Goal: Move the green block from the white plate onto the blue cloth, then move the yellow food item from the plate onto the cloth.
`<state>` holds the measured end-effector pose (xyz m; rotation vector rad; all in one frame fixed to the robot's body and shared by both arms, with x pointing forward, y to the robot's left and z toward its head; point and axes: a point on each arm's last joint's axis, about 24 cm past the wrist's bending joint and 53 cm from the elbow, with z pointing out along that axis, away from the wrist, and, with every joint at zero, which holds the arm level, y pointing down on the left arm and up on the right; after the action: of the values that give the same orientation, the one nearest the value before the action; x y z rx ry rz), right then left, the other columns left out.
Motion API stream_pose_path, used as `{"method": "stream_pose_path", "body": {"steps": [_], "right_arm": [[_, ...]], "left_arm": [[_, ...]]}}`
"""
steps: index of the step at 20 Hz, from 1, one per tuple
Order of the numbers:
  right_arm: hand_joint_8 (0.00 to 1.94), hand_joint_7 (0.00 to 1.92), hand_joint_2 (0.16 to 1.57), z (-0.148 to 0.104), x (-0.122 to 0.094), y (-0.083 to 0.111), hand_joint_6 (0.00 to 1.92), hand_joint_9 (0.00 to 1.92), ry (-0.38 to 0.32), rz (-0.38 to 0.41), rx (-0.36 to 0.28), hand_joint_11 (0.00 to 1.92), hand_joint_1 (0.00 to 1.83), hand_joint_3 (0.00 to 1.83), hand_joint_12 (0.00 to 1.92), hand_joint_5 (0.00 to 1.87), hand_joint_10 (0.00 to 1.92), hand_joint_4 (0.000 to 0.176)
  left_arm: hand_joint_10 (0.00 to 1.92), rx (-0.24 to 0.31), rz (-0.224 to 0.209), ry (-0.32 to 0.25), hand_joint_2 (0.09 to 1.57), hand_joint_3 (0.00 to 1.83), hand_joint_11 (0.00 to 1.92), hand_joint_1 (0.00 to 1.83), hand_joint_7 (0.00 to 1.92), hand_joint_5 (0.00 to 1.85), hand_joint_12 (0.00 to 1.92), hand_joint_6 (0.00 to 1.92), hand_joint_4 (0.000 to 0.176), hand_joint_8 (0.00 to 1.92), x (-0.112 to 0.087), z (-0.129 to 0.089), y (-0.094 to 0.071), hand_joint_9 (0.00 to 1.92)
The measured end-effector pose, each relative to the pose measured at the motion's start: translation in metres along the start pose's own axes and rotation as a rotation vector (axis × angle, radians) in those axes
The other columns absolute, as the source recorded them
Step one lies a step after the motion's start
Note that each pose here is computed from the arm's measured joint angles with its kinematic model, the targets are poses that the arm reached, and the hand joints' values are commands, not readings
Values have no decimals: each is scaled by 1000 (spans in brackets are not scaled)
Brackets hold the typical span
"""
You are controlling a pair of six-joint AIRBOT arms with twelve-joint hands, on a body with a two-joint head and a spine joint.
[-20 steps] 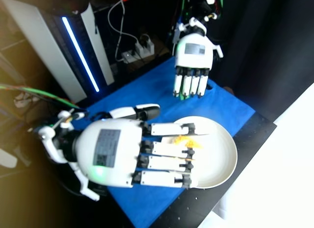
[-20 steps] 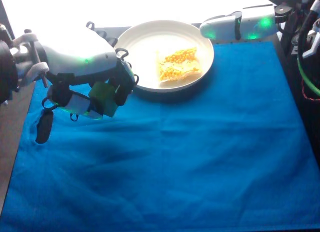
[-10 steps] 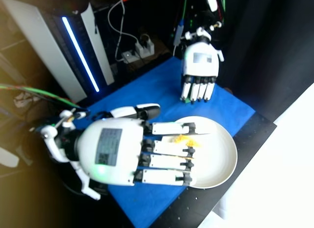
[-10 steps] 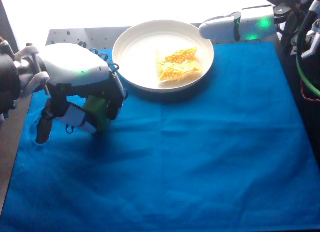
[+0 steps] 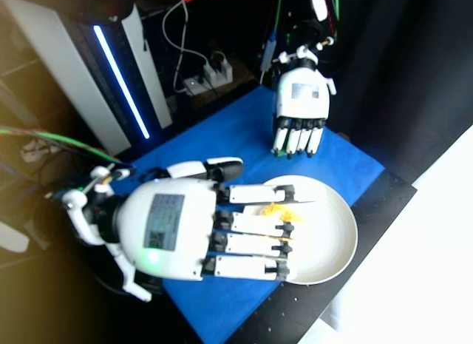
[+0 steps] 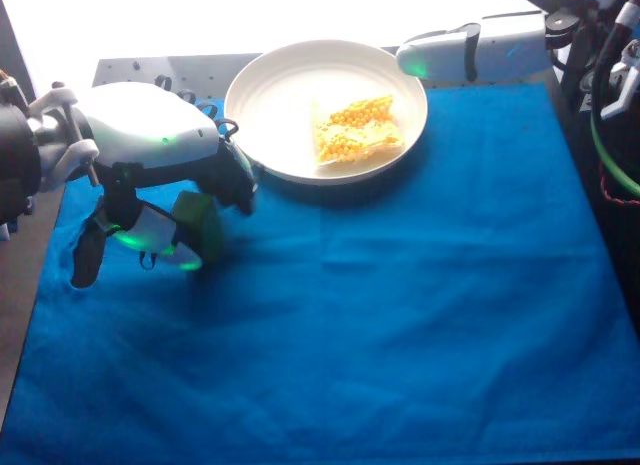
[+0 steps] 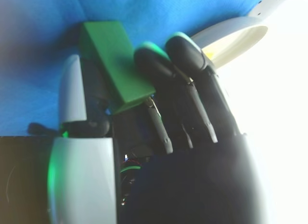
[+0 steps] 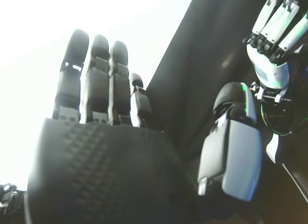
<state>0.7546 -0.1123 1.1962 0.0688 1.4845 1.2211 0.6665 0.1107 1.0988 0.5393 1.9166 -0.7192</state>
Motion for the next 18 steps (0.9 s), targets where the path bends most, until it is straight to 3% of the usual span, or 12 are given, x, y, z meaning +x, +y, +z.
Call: {"method": "stream_pose_path", "body": {"steps": [2,4,7,8,9,10,11,12,14,16,17,18], "right_arm": [[0,396,894,0,1,0,1,371,1,0,-1,0,470,0,1177,62,1,140],[8,414,902,0,0,0,0,388,0,1,-1,0,458,0,1175,59,8,124],[5,415,917,0,0,0,0,403,1,0,0,0,414,4,1183,44,12,111],[6,420,905,0,1,0,6,409,1,0,0,12,398,0,1190,56,13,116],[0,391,895,0,1,0,5,389,3,-2,0,2,402,0,1187,58,4,114],[0,375,891,0,1,0,6,374,6,-6,-1,0,414,0,1186,60,0,117],[0,365,884,0,3,-1,3,362,16,-23,-1,0,442,0,1205,63,0,119],[0,310,888,0,5,-1,1,353,27,-34,0,0,439,0,1184,59,0,108],[20,355,906,2,13,-9,5,350,66,-85,14,2,353,3,1137,55,1,119],[4,392,883,8,18,-23,1,345,81,-114,46,21,343,0,1079,63,2,108],[0,296,851,9,21,-30,0,308,96,-133,67,26,366,0,1010,75,0,98],[0,199,828,11,24,-30,4,274,110,-148,71,31,401,0,992,88,0,105]], "left_arm": [[6,2,-3,-9,838,0,539,1149,706,495,381,0,0,2,-4,0,0,764],[0,5,-2,-17,825,0,496,1059,666,408,319,0,11,3,-7,0,-1,715],[0,7,1,-26,775,0,461,938,561,281,296,0,61,0,-12,-1,-2,623],[0,8,2,-34,755,10,403,913,507,250,373,0,87,0,-16,-3,-2,575],[0,4,6,-49,779,7,201,859,436,190,818,0,84,0,-24,-9,0,514],[1,2,8,-58,776,1,83,834,430,172,1121,4,85,1,-28,-12,0,504],[2,-3,10,-82,803,5,16,782,417,169,1335,3,76,2,-40,-18,3,483],[0,-5,11,-98,834,8,2,701,387,155,1394,0,78,0,-47,-21,3,462],[5,3,10,-165,823,0,0,582,302,103,1135,4,140,3,-76,-31,3,401],[2,17,14,-226,822,2,0,482,222,17,858,0,164,5,-102,-36,-1,310],[3,34,-6,-272,803,1,37,509,241,33,728,0,174,1,-117,-40,-2,333],[1,30,-18,-285,780,1,73,560,254,81,621,0,176,0,-121,-42,3,341]]}}
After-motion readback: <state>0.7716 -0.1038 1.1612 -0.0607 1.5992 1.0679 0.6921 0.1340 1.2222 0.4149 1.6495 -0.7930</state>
